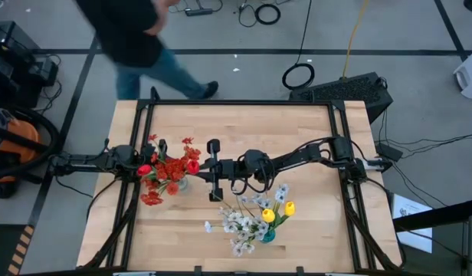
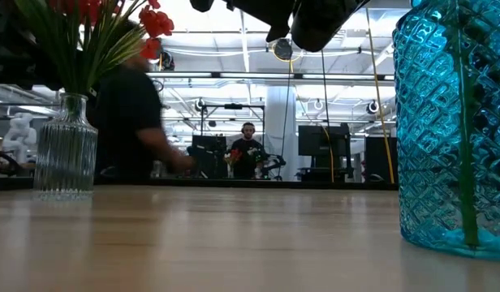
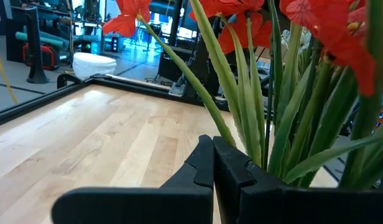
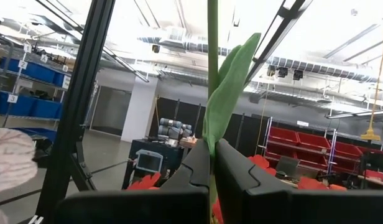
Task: Sort flowers into vase by color
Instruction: Put the red tulip into the transparent vase
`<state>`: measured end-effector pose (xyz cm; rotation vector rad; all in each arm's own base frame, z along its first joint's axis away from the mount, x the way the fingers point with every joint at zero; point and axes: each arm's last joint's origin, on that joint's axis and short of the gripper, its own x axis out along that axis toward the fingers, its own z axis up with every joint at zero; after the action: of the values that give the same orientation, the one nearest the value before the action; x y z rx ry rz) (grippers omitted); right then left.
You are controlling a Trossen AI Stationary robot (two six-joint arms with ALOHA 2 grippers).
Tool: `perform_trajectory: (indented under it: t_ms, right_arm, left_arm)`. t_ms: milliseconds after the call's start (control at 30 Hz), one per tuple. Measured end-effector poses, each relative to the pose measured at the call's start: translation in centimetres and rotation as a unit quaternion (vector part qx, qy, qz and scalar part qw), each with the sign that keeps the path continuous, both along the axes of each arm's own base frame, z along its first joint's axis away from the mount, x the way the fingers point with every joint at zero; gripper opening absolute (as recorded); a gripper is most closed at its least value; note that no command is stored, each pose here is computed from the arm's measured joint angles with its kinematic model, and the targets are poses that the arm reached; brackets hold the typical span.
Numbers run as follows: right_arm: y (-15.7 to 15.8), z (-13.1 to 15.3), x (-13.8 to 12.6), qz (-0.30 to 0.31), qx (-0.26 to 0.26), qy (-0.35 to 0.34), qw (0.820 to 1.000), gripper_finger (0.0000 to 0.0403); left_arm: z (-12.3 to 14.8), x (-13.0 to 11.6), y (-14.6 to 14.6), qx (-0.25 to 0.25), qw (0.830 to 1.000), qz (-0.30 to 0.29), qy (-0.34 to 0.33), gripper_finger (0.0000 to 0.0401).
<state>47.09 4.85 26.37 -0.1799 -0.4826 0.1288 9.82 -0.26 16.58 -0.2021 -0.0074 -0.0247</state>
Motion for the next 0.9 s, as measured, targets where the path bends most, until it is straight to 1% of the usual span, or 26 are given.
perform_trajectory:
  t_ms: [167,267,400,667,767,900]
  right_arm:
    - [0.0,0.0,0.0,0.0,-0.001,0.0,1.0,0.0]
    - [0.0,0.5,0.2,-0.001,-0.002,-0.001,1.0,0.0]
    - [-0.1,1.0,0.8,-0.01,-0.019,0.02,1.0,0.0]
    - [-0.5,1.0,0.9,-0.012,-0.016,0.023,1.0,0.0]
    - [-0.5,1.1,0.9,-0.003,-0.002,0.024,1.0,0.0]
    - [-0.5,1.0,0.9,-0.002,0.0,0.026,1.0,0.0]
  left_arm:
    - [0.0,0.0,0.0,0.0,1.0,0.0,0.0,0.0]
    - [0.0,0.0,0.0,0.0,1.0,0.0,0.0,0.0]
    - [0.0,0.0,0.0,0.0,1.0,0.0,0.0,0.0]
    - [0.0,0.0,0.0,0.0,1.0,0.0,0.0,0.0]
    - [0.0,0.0,0.0,0.0,1.0,0.0,0.0,0.0]
    - [0.0,0.0,0.0,0.0,1.0,0.0,0.0,0.0]
